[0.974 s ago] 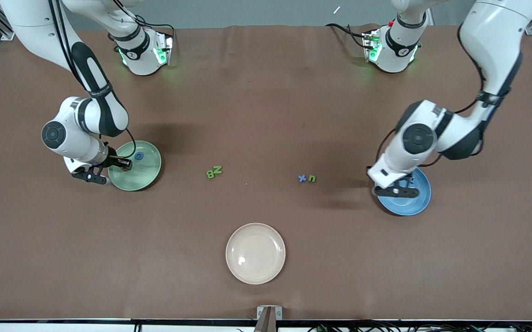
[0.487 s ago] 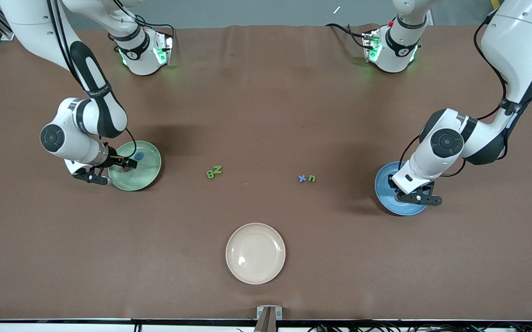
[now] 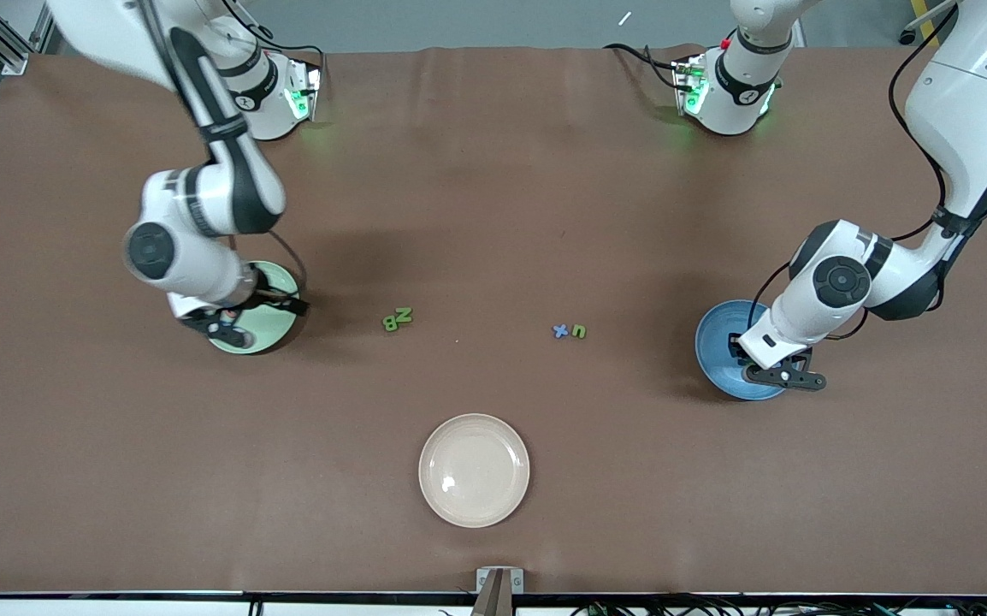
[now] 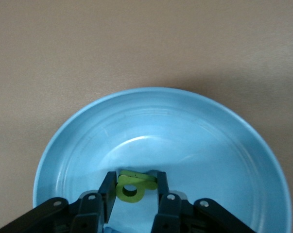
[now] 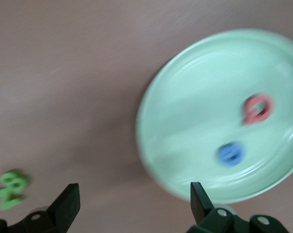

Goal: Sort upper and lower case letters into plates
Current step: 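Grasp the green B with the right gripper while the left gripper reaches the u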

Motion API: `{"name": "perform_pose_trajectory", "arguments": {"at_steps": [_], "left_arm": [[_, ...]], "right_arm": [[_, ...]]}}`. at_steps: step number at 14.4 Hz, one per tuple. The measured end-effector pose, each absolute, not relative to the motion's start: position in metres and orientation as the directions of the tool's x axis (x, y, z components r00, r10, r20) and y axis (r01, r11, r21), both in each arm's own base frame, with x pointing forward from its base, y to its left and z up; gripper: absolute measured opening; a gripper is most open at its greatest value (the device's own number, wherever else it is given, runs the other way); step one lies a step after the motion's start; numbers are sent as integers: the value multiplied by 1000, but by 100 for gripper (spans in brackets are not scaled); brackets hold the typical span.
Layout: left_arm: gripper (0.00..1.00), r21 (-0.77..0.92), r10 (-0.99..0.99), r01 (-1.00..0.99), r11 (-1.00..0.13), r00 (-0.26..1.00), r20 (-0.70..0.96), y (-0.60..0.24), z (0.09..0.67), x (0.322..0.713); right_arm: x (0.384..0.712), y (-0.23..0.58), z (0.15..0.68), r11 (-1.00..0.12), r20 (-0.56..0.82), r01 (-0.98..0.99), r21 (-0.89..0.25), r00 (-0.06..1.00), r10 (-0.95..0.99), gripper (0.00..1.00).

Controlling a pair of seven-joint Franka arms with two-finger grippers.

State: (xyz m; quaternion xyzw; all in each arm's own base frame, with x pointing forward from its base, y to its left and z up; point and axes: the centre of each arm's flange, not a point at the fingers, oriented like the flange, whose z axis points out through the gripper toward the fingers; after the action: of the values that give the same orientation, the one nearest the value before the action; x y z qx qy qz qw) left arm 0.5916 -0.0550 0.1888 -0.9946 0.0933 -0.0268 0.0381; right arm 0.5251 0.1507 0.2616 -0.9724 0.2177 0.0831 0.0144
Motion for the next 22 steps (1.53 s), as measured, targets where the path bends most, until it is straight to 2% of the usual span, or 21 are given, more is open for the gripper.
{"name": "perform_pose_trajectory", "arguments": {"at_steps": [5, 9, 10, 12, 16, 20, 21, 22], "left_arm": [[38, -78, -187, -183, -980, 981, 48, -53, 186, 594], [69, -80, -185, -179, -980, 981, 65, -54, 193, 600], [82, -79, -189, -183, -980, 979, 75, -57, 198, 602], [99, -79, -206, -199, -977, 974, 94, -70, 212, 605], [100, -80, -195, -188, -979, 976, 96, -121, 242, 600], [100, -63, -162, -155, -986, 979, 124, -205, 259, 588], [100, -55, -156, -150, -987, 979, 133, -228, 262, 584], [100, -46, -154, -149, -988, 978, 141, -249, 264, 580]], "right_arm": [[521, 239, 245, -821, -88, -571, 9, 818, -569, 100], [529, 268, 208, -778, -45, -628, 12, 777, -628, 100], [531, 274, 202, -764, -41, -645, 16, 763, -645, 98], [536, 287, 195, -747, -32, -664, 18, 747, -664, 98], [540, 295, 186, -743, -25, -669, 19, 743, -669, 94], [536, 303, 178, -752, -20, -658, 21, 752, -659, 87], [534, 305, 178, -755, -20, -656, 22, 755, -656, 81], [533, 307, 178, -757, -20, -653, 22, 757, -653, 81]]}}
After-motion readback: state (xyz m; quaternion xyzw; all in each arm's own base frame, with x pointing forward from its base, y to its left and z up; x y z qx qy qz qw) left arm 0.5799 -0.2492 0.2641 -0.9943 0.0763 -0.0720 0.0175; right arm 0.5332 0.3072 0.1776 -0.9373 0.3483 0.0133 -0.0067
